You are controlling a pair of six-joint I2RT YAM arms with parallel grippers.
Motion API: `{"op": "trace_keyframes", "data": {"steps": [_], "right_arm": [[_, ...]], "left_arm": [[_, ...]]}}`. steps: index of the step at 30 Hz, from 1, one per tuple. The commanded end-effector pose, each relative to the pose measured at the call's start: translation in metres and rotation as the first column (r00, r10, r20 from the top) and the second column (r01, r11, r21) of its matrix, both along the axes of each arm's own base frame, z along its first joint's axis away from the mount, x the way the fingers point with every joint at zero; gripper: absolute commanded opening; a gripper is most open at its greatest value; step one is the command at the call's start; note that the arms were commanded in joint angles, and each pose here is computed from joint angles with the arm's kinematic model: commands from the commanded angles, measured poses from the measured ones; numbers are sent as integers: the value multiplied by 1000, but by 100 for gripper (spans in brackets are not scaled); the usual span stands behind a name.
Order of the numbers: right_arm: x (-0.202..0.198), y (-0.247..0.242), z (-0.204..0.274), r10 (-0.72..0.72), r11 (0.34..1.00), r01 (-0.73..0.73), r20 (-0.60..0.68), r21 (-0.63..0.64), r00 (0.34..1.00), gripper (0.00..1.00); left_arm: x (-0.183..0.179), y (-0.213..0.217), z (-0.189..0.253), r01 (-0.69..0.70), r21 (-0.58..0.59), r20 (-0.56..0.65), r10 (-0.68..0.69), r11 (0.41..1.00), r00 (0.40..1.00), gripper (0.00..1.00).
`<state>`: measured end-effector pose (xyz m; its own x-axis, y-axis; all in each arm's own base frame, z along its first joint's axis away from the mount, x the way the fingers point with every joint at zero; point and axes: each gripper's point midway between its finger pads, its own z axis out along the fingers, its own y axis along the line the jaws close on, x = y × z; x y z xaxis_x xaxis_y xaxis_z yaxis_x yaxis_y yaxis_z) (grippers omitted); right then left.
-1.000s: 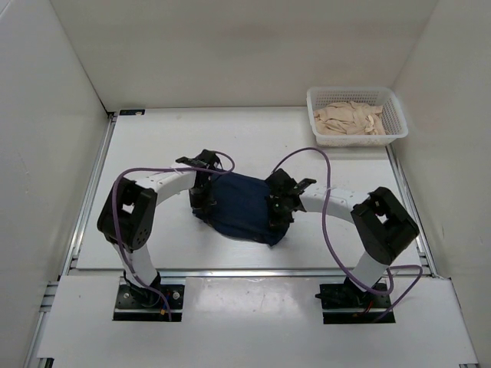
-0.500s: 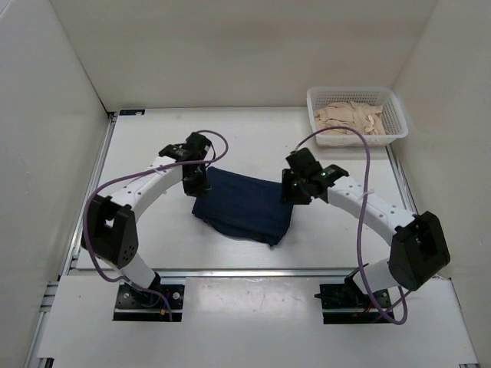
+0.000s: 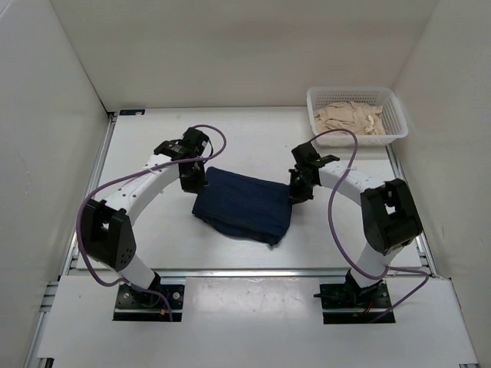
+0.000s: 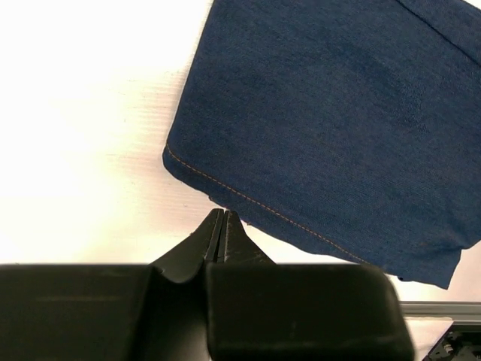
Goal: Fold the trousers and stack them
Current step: Fold the trousers
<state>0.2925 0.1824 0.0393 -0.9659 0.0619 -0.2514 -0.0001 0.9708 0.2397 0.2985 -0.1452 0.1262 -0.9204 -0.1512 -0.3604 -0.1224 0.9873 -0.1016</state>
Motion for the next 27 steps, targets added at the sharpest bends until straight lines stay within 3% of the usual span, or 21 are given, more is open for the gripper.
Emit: {"op": "trace_keyframes", "data": {"steps": [1,11,16,18,19,20,21,25,27], "right_arm": [[21,19,27,26,995,-36,101,97,995,0],[46,8,127,17,995,-46,297,90,955,0],[73,9,110,20,997,-38,263,62,965,0],[99,1,90,0,1000,4,268,-16,964,0],[111,-11,86,-30,998,43,270,-41,962,4],[125,-12,75,-41,996,61,287,-63,957,13],[136,-18,74,-70,992,99,308,-80,949,31],[138,-22,96,-81,990,117,352,-84,933,62],[128,-23,108,-87,989,125,373,-78,924,65]], "left_arm": [[1,4,11,-6,-1,35,6,1000,999,10],[1,1,30,32,-20,61,-31,999,998,10],[11,-13,15,74,-31,30,-73,997,997,10],[12,-23,4,104,-45,8,-104,993,995,10],[11,-27,-10,114,-30,-33,-115,993,993,10],[18,-30,-14,114,-33,-23,-115,993,993,10],[16,-34,-20,114,-30,-41,-115,993,993,10],[15,-41,-38,119,-34,-90,-122,992,988,10],[11,-42,-35,114,-50,-89,-118,992,989,10]]}}
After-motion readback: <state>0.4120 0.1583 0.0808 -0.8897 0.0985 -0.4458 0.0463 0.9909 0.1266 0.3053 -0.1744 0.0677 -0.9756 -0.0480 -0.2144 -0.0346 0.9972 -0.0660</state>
